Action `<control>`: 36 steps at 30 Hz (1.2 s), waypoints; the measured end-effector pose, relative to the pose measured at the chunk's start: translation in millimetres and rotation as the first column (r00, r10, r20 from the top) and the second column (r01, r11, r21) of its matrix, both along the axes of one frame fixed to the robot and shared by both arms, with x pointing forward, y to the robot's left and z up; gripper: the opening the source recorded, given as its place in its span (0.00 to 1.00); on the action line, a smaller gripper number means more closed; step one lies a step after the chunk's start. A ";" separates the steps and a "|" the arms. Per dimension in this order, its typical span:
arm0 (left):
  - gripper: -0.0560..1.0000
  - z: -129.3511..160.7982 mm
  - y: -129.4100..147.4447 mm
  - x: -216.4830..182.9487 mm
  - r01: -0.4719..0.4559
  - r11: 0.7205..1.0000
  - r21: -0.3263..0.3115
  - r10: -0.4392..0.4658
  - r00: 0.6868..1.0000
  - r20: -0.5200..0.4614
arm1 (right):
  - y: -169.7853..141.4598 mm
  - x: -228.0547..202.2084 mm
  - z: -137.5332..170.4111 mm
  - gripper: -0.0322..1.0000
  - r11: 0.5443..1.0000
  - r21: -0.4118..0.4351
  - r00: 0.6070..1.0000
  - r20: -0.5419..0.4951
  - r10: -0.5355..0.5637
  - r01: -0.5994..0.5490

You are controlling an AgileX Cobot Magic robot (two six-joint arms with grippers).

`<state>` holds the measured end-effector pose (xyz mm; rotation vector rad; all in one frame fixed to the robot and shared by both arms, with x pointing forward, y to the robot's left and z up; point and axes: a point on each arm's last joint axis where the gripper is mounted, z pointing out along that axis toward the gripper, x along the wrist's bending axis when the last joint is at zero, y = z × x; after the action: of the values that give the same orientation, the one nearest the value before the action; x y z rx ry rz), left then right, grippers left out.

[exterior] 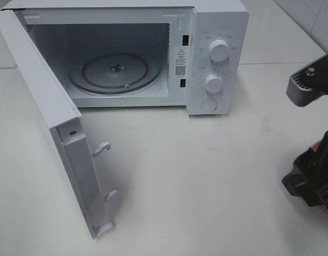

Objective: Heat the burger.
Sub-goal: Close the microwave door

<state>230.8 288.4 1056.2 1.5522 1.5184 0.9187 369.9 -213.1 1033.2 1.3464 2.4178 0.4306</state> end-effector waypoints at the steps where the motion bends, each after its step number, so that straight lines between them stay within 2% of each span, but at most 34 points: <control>1: 0.99 0.0 0.0 0.0 0.000 1.000 0.000 0.000 1.000 0.000 | 0.0 0.0 0.0 0.76 1.000 0.000 1.000 0.000 0.000 0.000; 17: 0.99 0.0 0.0 0.0 0.000 1.000 0.000 0.000 1.000 0.000 | -47.8 -54.2 34.0 0.76 0.996 0.089 0.994 0.103 -0.028 0.019; 19: 0.99 0.0 0.0 0.0 0.000 1.000 0.000 0.000 1.000 0.000 | -59.2 -64.0 37.0 0.76 0.991 0.115 0.990 0.115 -0.081 0.068; 25: 0.99 0.0 0.0 0.0 0.000 1.000 0.000 0.000 1.000 0.000 | -69.9 -78.4 39.1 0.76 0.978 0.180 0.977 0.161 -0.138 0.108; 28: 0.99 0.0 0.0 0.0 0.000 1.000 0.000 0.000 1.000 0.000 | -78.4 -89.6 33.9 0.76 0.963 0.214 0.960 0.190 -0.207 0.165; 35: 0.99 0.0 0.0 0.0 0.000 1.000 0.000 0.000 1.000 0.000 | -84.7 -107.0 26.8 0.76 0.932 0.291 0.930 0.228 -0.288 0.217; 36: 0.99 0.0 0.0 0.0 0.000 1.000 0.000 0.000 1.000 0.000 | -86.4 -112.3 24.5 0.76 0.921 0.315 0.916 0.248 -0.314 0.230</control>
<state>230.8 288.4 1056.2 1.5522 1.5184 0.9187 257.6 -299.5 1057.7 1.5829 1.9406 0.8549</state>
